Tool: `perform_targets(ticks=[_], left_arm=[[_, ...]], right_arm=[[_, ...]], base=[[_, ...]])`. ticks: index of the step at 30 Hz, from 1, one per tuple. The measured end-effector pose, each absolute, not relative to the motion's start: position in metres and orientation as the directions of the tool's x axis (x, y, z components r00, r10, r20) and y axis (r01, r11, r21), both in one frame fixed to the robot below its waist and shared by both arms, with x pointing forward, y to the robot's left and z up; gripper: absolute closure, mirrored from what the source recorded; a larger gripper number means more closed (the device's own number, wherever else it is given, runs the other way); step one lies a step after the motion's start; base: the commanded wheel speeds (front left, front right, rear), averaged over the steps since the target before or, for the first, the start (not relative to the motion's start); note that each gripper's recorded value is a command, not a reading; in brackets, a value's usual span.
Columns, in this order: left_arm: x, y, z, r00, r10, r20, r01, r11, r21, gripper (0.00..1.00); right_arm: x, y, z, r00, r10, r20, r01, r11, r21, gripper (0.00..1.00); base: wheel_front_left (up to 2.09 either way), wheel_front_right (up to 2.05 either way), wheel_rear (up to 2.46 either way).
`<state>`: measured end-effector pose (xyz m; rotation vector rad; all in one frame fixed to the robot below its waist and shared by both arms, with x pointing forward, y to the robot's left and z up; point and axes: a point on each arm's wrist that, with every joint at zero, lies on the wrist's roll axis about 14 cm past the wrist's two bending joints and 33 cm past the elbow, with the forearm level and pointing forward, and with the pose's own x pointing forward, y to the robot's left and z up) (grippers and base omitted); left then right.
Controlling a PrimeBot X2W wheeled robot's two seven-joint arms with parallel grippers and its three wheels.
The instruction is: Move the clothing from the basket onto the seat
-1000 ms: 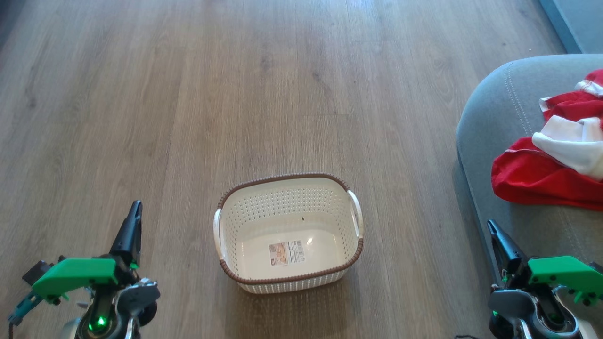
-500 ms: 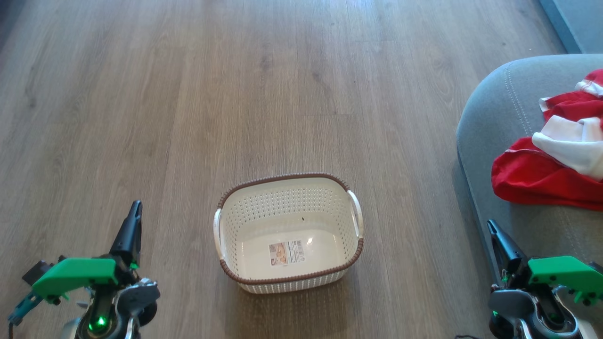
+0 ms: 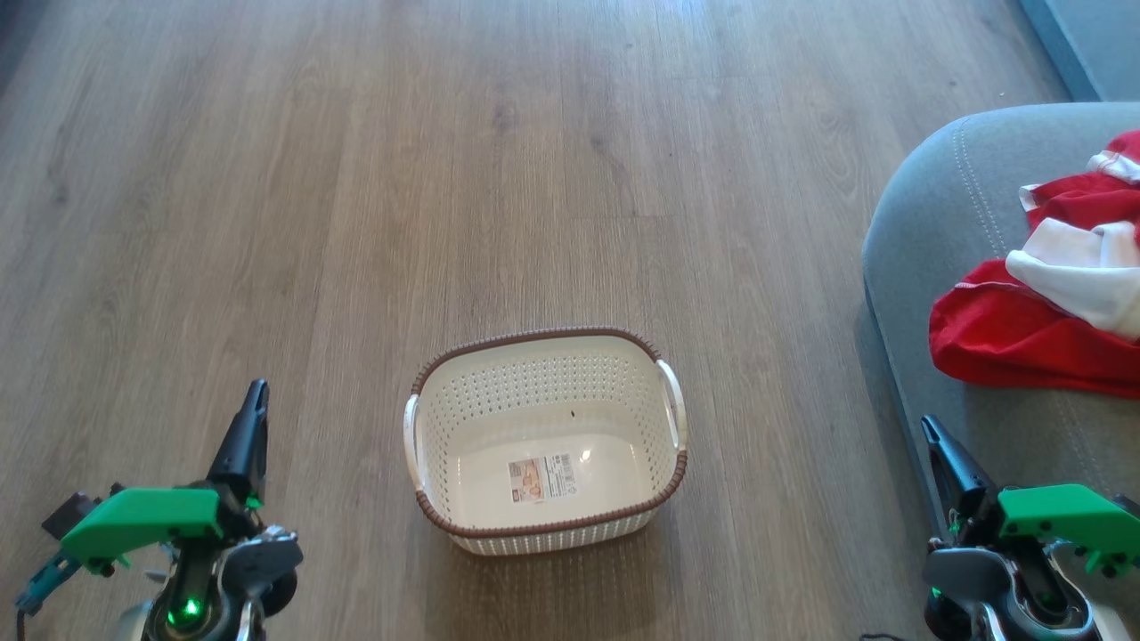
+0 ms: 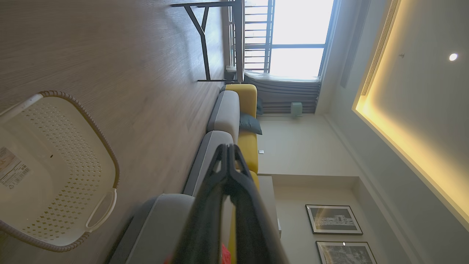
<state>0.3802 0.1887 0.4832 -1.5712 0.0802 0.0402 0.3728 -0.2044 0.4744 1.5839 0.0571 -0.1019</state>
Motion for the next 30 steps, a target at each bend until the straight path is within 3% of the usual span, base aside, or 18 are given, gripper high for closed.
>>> perform_targets(ticks=[30], left_arm=[[0.3802, 0.1887, 0.4832, 0.997, -0.026, -0.077, -0.077, 0.0, -0.997, 1.0]], right_arm=[[0.3728, -0.2044, 0.4744, 0.994, -0.028, -0.101, 0.101, -0.016, 0.995, 1.0]], base=[[0.0, 0.0, 0.0]])
